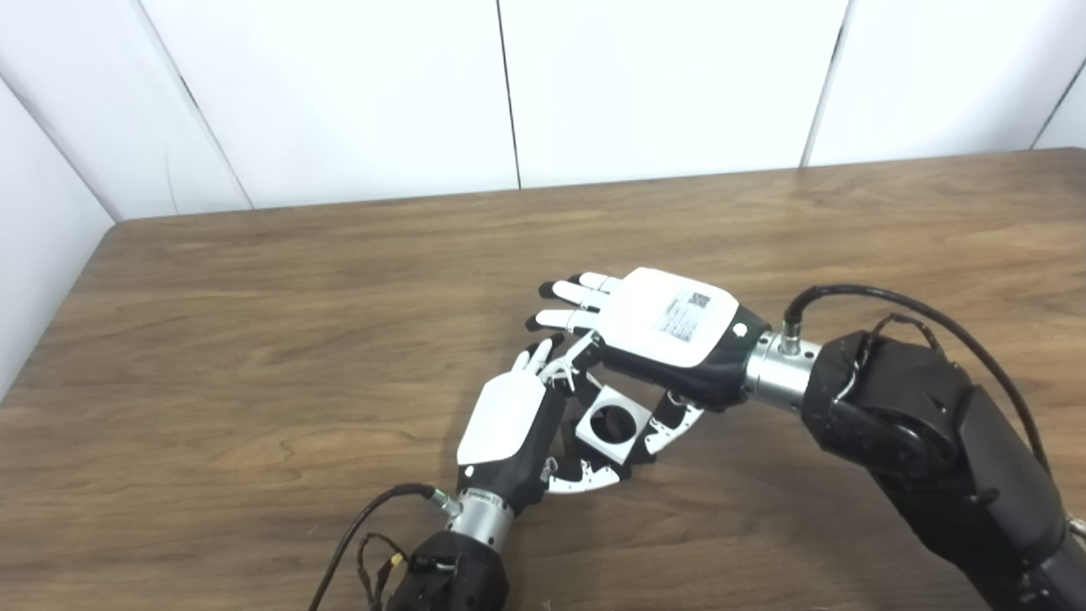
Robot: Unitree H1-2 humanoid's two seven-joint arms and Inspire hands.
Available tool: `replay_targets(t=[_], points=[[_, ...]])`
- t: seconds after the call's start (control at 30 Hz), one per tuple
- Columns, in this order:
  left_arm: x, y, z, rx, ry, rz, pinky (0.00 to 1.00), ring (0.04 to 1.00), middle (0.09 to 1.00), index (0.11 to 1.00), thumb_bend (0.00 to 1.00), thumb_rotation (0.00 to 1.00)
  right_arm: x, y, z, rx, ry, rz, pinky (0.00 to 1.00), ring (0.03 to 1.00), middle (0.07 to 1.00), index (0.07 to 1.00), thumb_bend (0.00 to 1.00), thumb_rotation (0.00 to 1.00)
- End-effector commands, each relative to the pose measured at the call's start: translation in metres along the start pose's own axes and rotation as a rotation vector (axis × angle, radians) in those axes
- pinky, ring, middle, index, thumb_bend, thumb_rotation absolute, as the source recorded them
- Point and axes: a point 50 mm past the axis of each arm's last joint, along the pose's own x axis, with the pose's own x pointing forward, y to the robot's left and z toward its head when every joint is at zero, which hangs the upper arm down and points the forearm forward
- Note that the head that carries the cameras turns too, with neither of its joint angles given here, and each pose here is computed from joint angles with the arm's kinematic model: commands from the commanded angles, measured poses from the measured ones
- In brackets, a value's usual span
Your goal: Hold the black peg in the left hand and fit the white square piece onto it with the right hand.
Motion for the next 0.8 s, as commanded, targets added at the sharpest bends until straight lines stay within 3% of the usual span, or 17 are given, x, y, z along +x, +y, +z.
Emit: replay_targets(t=[0.0, 0.77], points=[[0.005, 0.0, 0.005, 0.013, -0.022, 0.007, 1.0, 0.998, 0.868, 0.488, 0.51, 0.07, 0.003, -0.013, -0.002, -0.027, -0.014, -0.057, 0.98, 1.0, 0.929, 0.488, 0.52, 0.14], [0.003, 0.001, 0.005, 0.016, -0.011, 0.021, 1.0, 0.983, 0.858, 0.487, 0.51, 0.08, -0.01, -0.017, -0.025, -0.029, 0.061, -0.037, 0.98, 1.0, 0.936, 0.491, 0.52, 0.13]])
